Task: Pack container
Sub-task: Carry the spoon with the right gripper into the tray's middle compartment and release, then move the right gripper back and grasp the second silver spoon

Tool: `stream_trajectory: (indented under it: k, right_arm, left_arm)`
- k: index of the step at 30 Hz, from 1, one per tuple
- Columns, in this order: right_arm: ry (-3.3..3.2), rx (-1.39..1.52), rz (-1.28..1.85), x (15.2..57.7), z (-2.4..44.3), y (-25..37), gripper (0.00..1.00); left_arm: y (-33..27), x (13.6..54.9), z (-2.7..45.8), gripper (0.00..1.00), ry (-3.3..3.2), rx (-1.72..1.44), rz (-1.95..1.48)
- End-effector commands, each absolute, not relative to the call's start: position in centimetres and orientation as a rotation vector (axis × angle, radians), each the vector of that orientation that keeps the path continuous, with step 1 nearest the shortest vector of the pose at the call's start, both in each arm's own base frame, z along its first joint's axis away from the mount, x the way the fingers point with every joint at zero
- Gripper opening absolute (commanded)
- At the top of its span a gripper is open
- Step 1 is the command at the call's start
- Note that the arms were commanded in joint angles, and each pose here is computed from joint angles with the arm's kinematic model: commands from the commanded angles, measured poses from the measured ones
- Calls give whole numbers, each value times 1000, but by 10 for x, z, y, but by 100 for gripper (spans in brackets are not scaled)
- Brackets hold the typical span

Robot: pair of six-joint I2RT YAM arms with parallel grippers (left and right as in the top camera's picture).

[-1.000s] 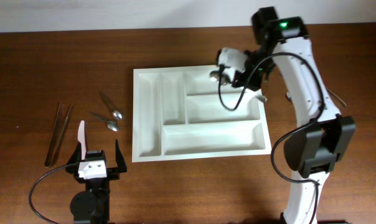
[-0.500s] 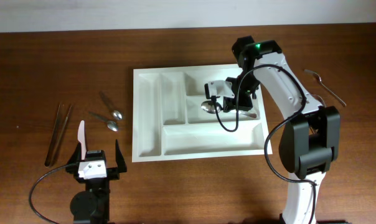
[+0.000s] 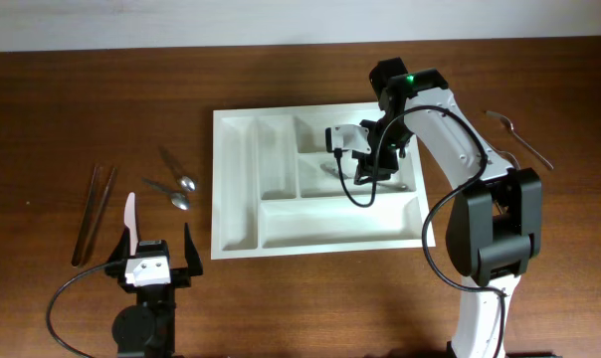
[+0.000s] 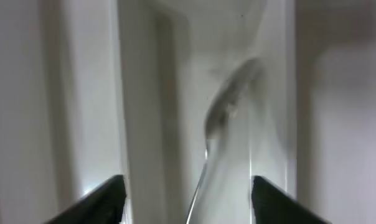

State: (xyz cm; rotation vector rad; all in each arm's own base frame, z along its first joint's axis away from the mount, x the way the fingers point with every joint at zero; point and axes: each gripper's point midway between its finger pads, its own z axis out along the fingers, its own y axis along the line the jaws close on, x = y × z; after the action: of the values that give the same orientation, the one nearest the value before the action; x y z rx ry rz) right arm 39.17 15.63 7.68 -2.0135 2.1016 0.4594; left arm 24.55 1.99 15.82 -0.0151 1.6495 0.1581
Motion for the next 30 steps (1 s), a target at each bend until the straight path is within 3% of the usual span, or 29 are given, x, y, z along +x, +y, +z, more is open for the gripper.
stream_trajectory:
  k: [1,6,11,19,22,30]
  right_arm:
    - [2170,-1901,474,398,87,162,77]
    - [2324,-1676,422,417,106,157,82]
    - [2642,-1140,228,452,133,107,82]
    - [2913,-776,248,425,145,11,76]
    - [2992,-604,226,414,139,-43,62]
    - [3002,-458,204,408,121,-109,49]
  left_arm:
    - [20,245,158,99,1647,-8,165]
    - [20,245,158,99,1647,-8,165]
    - [20,245,158,99,1646,-8,165]
    - [20,245,158,99,1647,-8,165]
    - [20,245,158,99,1647,-8,165]
    - [20,245,158,99,1647,-8,166]
